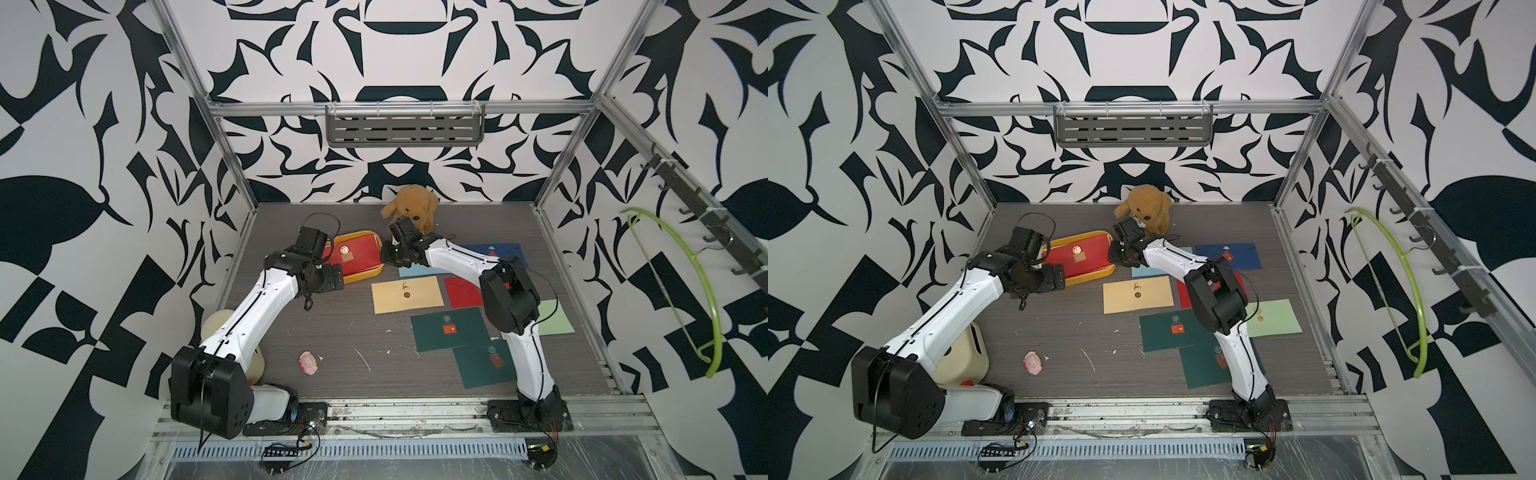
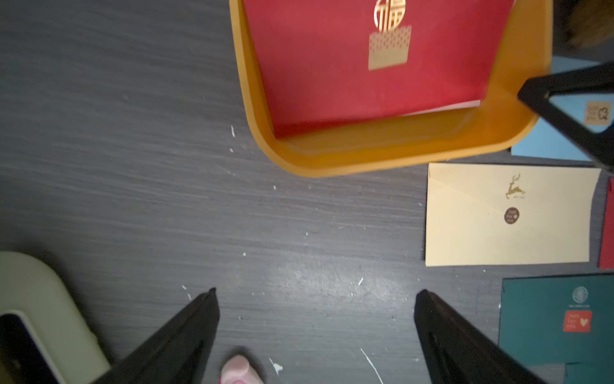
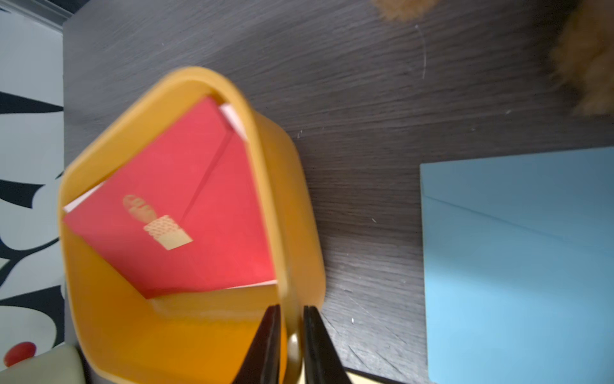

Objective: Put the sealed envelopes into the storage box
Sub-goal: Pick up the envelope from the center of the board.

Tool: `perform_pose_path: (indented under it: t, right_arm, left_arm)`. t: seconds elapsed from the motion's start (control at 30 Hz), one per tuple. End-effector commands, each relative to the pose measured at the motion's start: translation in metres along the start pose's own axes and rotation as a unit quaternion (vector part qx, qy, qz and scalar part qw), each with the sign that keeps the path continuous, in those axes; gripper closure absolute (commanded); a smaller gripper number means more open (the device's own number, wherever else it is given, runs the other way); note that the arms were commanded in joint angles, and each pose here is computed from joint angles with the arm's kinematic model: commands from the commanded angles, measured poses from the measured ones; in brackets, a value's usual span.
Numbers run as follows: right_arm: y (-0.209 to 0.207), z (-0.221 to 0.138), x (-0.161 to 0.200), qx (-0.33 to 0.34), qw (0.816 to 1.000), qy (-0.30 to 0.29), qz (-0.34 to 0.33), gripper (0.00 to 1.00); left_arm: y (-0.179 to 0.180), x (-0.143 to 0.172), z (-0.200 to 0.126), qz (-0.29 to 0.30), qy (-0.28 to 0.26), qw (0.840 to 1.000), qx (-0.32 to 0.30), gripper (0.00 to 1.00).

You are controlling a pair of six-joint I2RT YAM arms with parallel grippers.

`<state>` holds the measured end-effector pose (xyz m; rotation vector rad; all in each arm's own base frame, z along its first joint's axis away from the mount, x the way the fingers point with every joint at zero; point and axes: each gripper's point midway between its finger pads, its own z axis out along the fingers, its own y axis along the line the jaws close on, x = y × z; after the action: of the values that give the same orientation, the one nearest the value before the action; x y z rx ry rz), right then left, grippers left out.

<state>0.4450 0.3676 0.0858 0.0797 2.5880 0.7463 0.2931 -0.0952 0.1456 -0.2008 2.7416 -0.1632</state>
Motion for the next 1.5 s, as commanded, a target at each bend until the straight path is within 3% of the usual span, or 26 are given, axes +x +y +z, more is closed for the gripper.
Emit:
perform_pose_path:
  t: [0.0,0.17,0.3,0.37,0.43,0.5,0.63,0.93,1.47]
  right_arm:
    - [0.030,-0.043,-0.017,-0.037,0.999,-0.037,-0.016,0.67]
    - [0.026,-0.079,-0.015,-0.020,0.998,-0.044,-0.051,0.54]
    - [0.003,-0.102,-0.002,0.023,0.995,-0.040,-0.085,0.52]
    - [-0.013,-0.105,0.007,0.037,0.995,-0.028,-0.093,0.58]
    - [-0.029,-0.102,0.020,0.043,0.995,-0.008,-0.089,0.72]
    - [-0.040,-0.096,0.031,0.049,0.994,0.009,-0.093,0.80]
    - [-0.057,-0.075,0.052,0.060,0.992,0.048,-0.103,0.88]
    - [-0.096,-0.045,0.073,0.078,0.989,0.095,-0.082,0.95]
    - [-0.125,-0.031,0.115,0.060,0.982,0.166,-0.059,1.00]
  left_arm:
    - [-0.017,0.019,0.004,-0.059,0.020,0.998,0.032,0.01]
    - [-0.054,0.040,0.023,-0.094,0.039,0.993,0.060,0.00]
    - [-0.084,0.060,0.043,-0.105,0.051,0.990,0.076,0.04]
    - [-0.095,0.064,0.056,-0.103,0.057,0.990,0.083,0.08]
    - [-0.102,0.067,0.069,-0.097,0.066,0.989,0.091,0.14]
    - [-0.104,0.066,0.078,-0.082,0.066,0.991,0.086,0.17]
    - [-0.105,0.069,0.092,-0.060,0.070,0.992,0.084,0.19]
    - [-0.105,0.087,0.120,-0.058,0.087,0.990,0.097,0.23]
    - [-0.102,0.110,0.141,-0.056,0.101,0.985,0.127,0.26]
